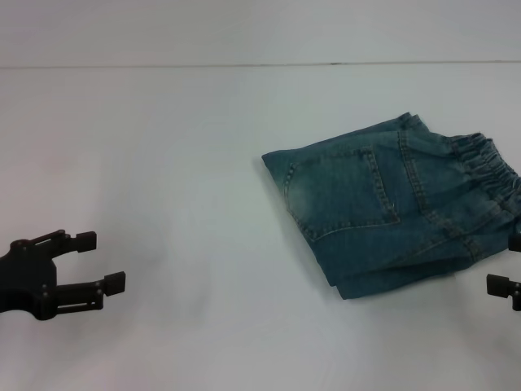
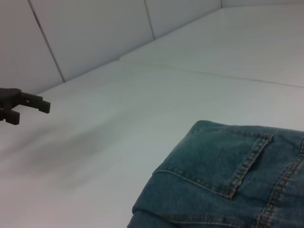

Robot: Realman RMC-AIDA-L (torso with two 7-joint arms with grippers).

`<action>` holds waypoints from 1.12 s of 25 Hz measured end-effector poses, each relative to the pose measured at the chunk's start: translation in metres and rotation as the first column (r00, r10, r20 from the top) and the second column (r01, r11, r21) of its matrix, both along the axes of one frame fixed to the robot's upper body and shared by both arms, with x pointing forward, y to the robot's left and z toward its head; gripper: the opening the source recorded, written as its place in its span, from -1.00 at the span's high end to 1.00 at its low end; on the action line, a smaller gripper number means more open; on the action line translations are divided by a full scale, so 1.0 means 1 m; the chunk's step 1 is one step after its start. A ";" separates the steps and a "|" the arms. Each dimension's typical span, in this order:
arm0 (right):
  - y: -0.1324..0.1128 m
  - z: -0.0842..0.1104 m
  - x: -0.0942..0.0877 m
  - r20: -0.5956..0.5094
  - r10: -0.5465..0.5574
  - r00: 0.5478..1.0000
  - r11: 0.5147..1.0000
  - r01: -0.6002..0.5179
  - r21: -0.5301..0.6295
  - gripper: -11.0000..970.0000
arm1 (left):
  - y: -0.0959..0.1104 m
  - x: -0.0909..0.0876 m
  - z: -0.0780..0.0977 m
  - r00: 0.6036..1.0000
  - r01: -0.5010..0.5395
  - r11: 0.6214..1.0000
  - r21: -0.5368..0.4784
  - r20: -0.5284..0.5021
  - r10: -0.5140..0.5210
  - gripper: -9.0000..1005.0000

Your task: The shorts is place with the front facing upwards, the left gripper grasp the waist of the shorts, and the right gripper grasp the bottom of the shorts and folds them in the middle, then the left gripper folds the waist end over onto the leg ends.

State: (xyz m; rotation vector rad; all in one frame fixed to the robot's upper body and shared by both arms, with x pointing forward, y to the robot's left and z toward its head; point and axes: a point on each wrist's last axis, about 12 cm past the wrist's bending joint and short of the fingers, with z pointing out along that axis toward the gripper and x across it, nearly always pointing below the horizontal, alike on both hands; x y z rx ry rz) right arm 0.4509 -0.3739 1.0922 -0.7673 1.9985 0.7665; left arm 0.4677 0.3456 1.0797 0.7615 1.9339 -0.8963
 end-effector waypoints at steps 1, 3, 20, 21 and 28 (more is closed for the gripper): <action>0.000 0.000 0.000 -0.002 0.002 1.000 1.000 -0.002 -0.001 -0.92 | 0.000 -0.001 0.000 1.000 -0.002 1.000 0.000 0.000 0.002 -0.87; 0.001 0.000 0.000 -0.003 0.006 1.000 1.000 -0.006 -0.001 -0.92 | 0.001 -0.001 0.000 1.000 -0.005 1.000 -0.002 0.000 0.005 -0.87; 0.000 -0.006 -0.006 -0.013 0.027 1.000 0.999 -0.027 -0.016 -0.92 | -0.003 -0.005 -0.002 1.000 0.006 1.000 -0.017 0.004 -0.006 -0.87; 0.000 -0.007 -0.007 -0.013 0.027 1.000 1.000 -0.027 -0.015 -0.92 | -0.003 -0.006 -0.003 1.000 0.005 1.000 -0.019 0.004 -0.005 -0.87; -0.001 -0.008 -0.008 -0.002 0.033 0.999 0.999 -0.033 -0.022 -0.92 | -0.006 -0.007 -0.004 1.000 0.005 1.000 -0.029 0.003 -0.005 -0.87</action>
